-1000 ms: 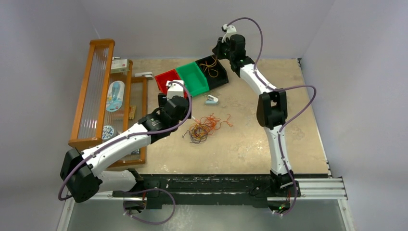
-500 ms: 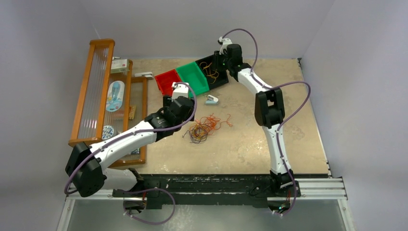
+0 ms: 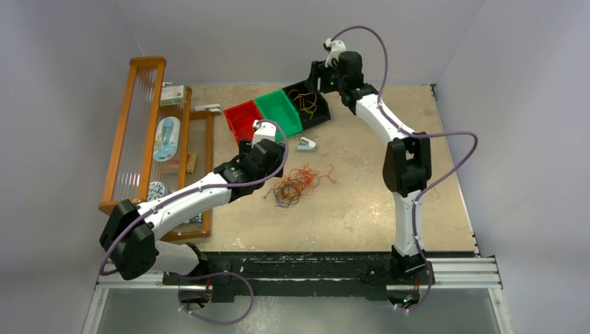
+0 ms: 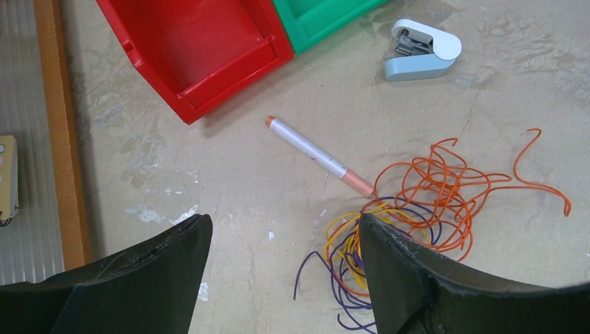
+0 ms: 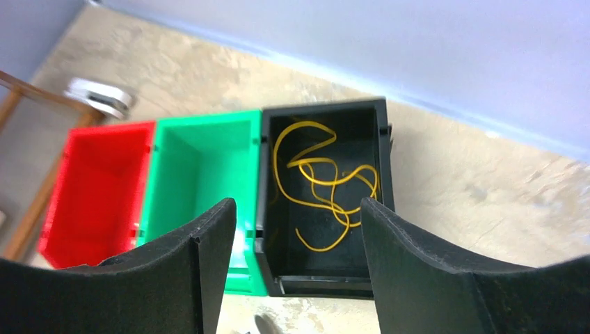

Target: Untangle the cables

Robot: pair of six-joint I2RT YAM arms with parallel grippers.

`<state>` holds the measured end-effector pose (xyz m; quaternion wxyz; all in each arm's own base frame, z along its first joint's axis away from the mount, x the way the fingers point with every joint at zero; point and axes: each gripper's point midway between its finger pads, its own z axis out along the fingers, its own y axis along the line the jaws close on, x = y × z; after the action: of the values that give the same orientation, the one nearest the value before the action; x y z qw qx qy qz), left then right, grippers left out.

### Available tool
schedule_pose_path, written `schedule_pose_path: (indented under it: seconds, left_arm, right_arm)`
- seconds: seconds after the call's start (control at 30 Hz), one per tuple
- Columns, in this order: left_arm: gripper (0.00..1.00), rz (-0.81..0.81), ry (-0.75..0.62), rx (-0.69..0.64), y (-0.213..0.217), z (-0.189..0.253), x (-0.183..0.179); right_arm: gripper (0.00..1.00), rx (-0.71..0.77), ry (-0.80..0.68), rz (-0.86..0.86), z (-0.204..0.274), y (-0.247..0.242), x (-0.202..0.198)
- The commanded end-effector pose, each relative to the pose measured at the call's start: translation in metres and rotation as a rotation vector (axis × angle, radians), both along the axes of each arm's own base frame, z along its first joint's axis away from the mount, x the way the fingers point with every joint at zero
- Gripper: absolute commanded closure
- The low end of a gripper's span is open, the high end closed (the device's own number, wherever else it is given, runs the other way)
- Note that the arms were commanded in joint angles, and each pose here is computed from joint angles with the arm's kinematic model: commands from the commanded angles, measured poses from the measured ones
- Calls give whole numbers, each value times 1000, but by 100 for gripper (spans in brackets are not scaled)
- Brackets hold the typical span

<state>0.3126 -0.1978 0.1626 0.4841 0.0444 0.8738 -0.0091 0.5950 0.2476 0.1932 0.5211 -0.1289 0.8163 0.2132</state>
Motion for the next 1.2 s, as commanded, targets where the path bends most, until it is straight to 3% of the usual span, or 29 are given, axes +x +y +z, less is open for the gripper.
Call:
schedule_pose_path:
  seconds: [0.0, 0.33, 0.6, 0.93, 1.17]
  left_arm:
    - [23, 7, -15, -57, -8, 10, 9]
    - [23, -7, 91, -143, -8, -19, 20]
    - [23, -118, 218, -225, -33, -51, 19]
    - [25, -68, 239, -203, -30, -79, 25]
    - [36, -78, 266, -197, -33, -98, 24]
  right_arm:
    - [31, 22, -133, -16, 68, -8, -12]
    - [33, 27, -49, -4, 56, -23, -71]
    - [33, 46, 150, 14, 0, -37, -147]
    - [35, 136, 314, 106, -37, 7, -232]
    - [35, 175, 341, 139, -49, 36, -259]
